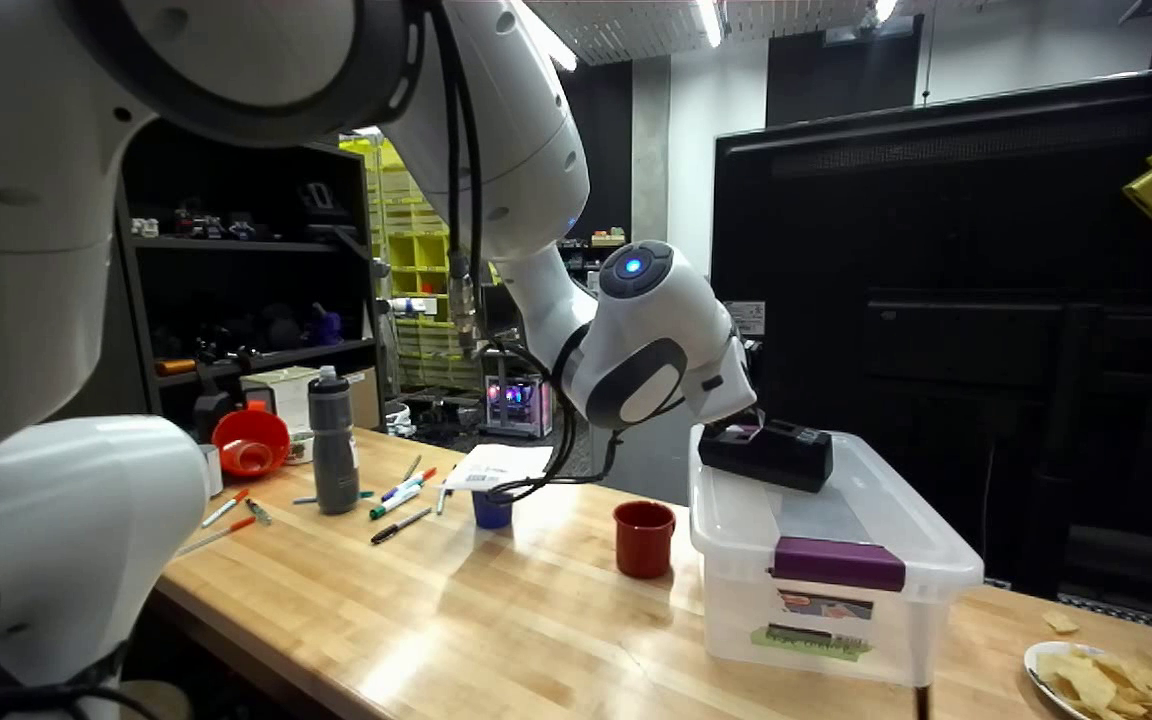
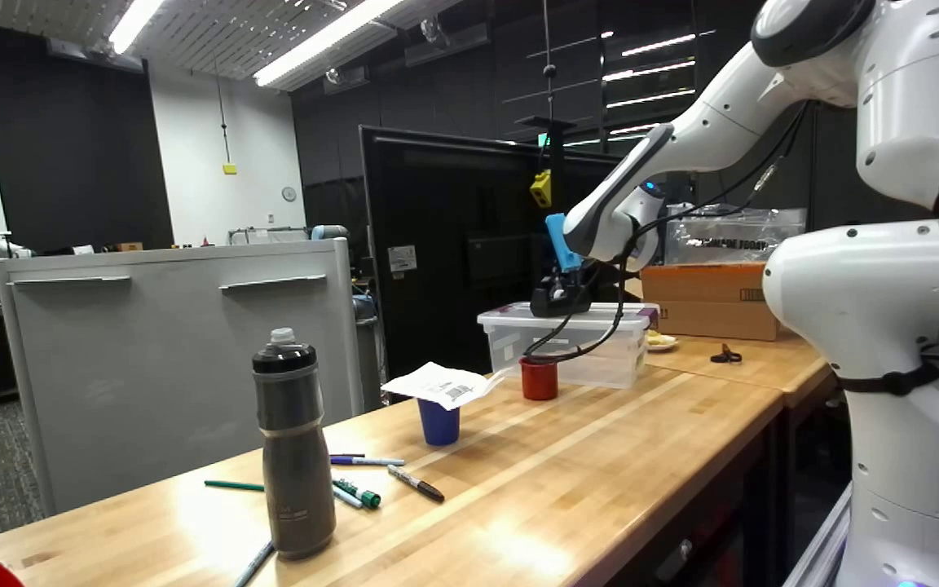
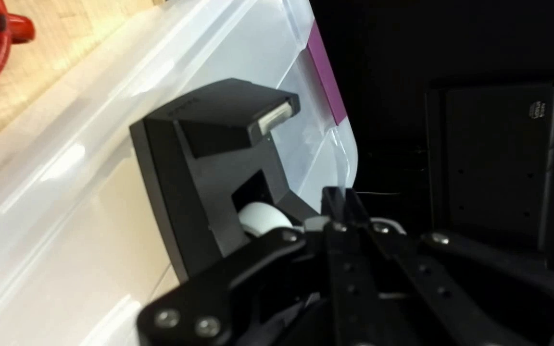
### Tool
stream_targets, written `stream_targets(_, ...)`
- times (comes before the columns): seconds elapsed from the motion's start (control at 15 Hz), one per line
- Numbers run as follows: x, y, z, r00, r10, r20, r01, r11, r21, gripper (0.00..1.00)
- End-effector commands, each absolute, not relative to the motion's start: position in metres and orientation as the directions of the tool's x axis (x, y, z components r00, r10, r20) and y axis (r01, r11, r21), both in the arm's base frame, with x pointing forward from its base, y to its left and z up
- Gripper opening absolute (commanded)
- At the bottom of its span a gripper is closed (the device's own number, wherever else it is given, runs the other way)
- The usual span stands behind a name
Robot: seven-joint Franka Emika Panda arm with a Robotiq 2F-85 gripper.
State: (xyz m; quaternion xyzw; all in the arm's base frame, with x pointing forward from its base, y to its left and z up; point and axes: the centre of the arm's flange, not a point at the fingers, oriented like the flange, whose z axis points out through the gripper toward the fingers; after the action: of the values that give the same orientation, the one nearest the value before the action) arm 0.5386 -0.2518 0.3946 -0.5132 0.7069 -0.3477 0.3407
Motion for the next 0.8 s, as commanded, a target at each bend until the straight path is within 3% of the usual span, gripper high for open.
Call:
stream_targets(0.0, 0.5233, -0.2465, 0.4129, -0.243, -0.964, -0.106, -0.464, 0.211, -0.86, 0.0)
stream_targets(0.73, 0.5142, -0.2446, 0.4201, -0.244, -0.965, -0.094, -0.452, 0.199, -0.87, 0.0)
